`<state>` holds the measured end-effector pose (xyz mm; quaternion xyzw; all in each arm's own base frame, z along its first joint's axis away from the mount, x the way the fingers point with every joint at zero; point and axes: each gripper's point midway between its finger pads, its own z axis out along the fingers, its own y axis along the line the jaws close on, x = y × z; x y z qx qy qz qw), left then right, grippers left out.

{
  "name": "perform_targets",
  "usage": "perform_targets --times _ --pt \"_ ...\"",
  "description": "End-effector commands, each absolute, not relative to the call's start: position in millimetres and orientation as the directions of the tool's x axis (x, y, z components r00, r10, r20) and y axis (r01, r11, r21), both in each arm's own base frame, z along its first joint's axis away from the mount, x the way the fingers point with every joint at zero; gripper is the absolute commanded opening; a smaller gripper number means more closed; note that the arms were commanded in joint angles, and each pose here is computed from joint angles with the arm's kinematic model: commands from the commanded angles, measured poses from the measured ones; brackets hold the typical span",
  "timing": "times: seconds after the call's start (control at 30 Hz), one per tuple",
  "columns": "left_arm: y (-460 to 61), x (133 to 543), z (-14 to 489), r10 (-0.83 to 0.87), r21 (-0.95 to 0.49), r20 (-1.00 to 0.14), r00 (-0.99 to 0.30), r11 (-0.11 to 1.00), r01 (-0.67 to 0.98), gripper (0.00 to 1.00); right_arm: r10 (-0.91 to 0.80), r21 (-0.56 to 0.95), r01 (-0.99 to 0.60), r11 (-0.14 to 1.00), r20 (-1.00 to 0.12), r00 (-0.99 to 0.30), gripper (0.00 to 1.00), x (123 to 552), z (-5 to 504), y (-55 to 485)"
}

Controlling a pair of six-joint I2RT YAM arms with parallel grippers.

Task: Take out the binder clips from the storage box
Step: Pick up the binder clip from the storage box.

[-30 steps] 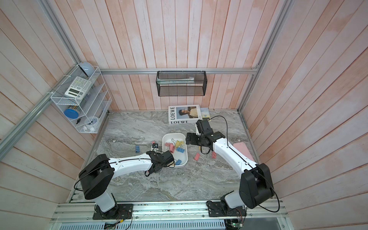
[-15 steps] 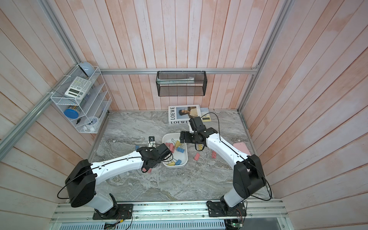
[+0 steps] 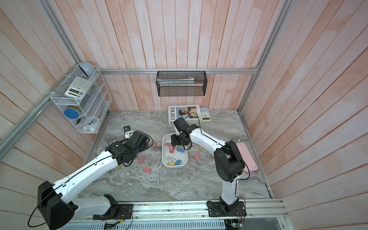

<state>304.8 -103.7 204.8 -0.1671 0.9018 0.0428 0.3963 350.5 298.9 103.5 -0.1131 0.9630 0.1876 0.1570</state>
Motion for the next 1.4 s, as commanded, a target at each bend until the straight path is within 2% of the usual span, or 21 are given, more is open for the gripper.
perform_targets --times 0.0,0.13,0.27,0.4,0.77,1.0,1.2,1.37 --pt "-98 302 202 -0.247 -0.037 -0.721 -0.647 0.947 -0.32 1.0 -0.146 0.351 -0.241 0.905 -0.276 -0.95 0.47 341 93 300" --pt "-96 303 200 -0.244 -0.033 -0.714 -0.656 0.948 -0.317 1.0 -0.131 0.374 -0.219 0.901 -0.248 -0.96 0.37 337 83 303" --pt "-97 303 198 -0.24 -0.031 -0.707 -0.666 0.95 -0.309 1.0 -0.121 0.377 -0.206 0.903 -0.239 -0.964 0.23 340 79 305" --pt "-96 302 198 -0.236 -0.027 -0.705 -0.669 0.952 -0.306 1.0 -0.116 0.378 -0.197 0.905 -0.227 -0.967 0.21 341 77 307" --pt "-93 296 195 -0.249 -0.041 -0.7 -0.669 0.95 -0.31 1.0 -0.117 0.402 -0.202 0.893 -0.226 -0.967 0.22 340 76 313" --pt "-91 294 196 -0.252 -0.042 -0.702 -0.666 0.948 -0.315 1.0 -0.125 0.348 -0.212 0.913 -0.255 -0.959 0.29 342 84 308" --pt "-91 294 194 -0.251 -0.04 -0.701 -0.668 0.948 -0.315 1.0 -0.121 0.263 -0.192 0.946 -0.264 -0.957 0.31 344 83 293" --pt "-90 293 193 -0.248 -0.036 -0.699 -0.67 0.949 -0.313 1.0 -0.129 0.307 -0.201 0.93 -0.24 -0.962 0.3 342 76 303"
